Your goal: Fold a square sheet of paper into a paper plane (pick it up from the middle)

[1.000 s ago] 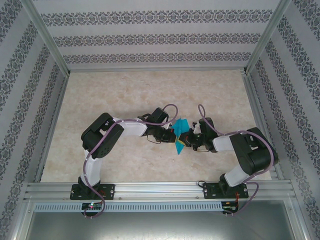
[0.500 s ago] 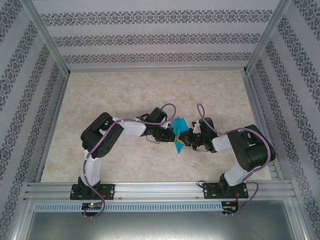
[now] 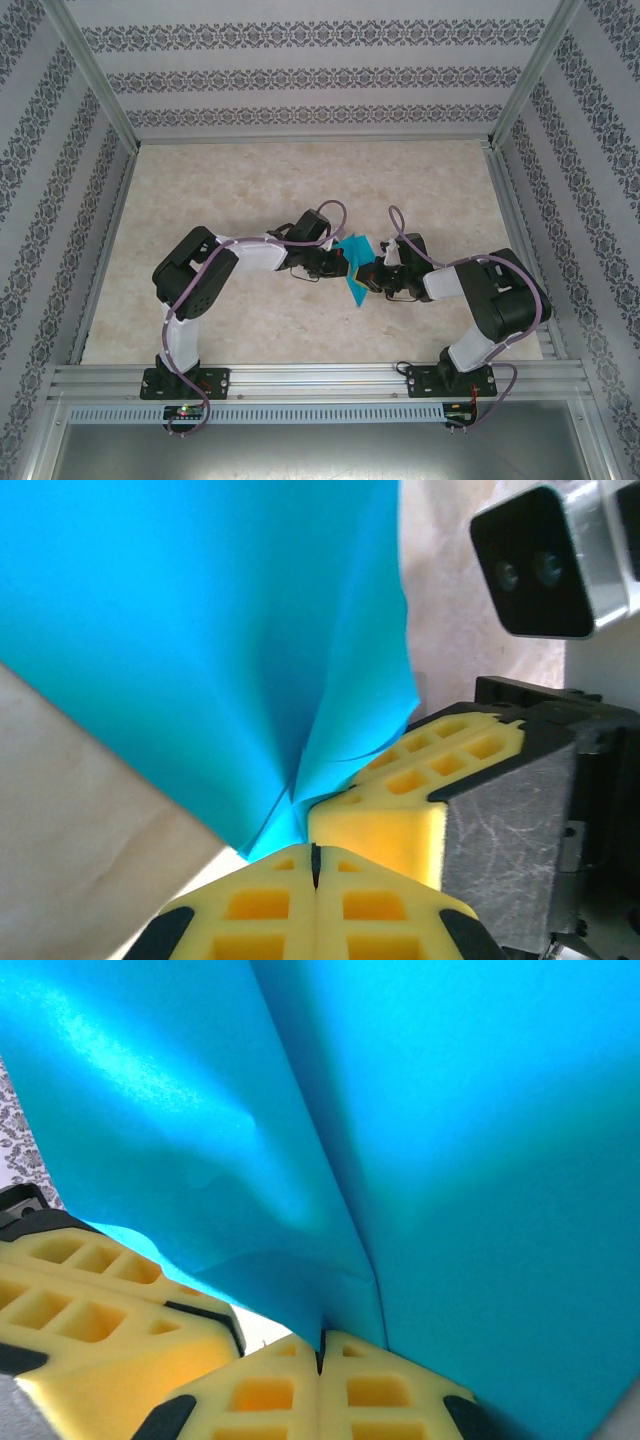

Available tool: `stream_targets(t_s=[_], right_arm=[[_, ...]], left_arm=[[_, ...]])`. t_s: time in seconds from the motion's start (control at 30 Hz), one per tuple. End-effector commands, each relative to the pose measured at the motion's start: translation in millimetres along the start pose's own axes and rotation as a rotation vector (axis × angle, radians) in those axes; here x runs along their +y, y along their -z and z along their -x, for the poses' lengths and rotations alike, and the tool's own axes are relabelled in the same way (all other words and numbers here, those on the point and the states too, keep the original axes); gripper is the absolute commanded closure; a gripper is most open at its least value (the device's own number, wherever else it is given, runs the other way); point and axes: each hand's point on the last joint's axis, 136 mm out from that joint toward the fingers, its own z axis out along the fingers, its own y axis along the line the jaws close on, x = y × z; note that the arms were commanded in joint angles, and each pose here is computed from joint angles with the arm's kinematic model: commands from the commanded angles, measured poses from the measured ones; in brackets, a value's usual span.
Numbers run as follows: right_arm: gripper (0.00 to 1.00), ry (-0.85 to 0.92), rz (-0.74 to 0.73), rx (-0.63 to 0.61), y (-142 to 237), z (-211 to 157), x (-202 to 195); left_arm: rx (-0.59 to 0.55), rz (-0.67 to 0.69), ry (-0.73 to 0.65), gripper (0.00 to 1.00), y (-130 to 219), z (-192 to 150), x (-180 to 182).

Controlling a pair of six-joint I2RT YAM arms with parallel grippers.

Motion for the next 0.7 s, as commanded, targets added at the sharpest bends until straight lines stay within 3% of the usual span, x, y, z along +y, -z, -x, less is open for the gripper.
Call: stream_targets(t_s=[0.0,0.23,0.67], right_arm=[[0.95,-0.105,-0.24,0.055,-1,-30,-68],[0.91,-0.085,-0.25,0.061,-1,-31,-68],[0.9,-0.039,-0.287,0.08,-2,-34,-69]], left_arm=[[-0.067,-0.026,-0.013,0.87,16,19,-17],[-0.076,-0.027,-0.013,0.68,19,25,-24],[-0.07,-0.022,-0.008,0.62,9,38,-25]])
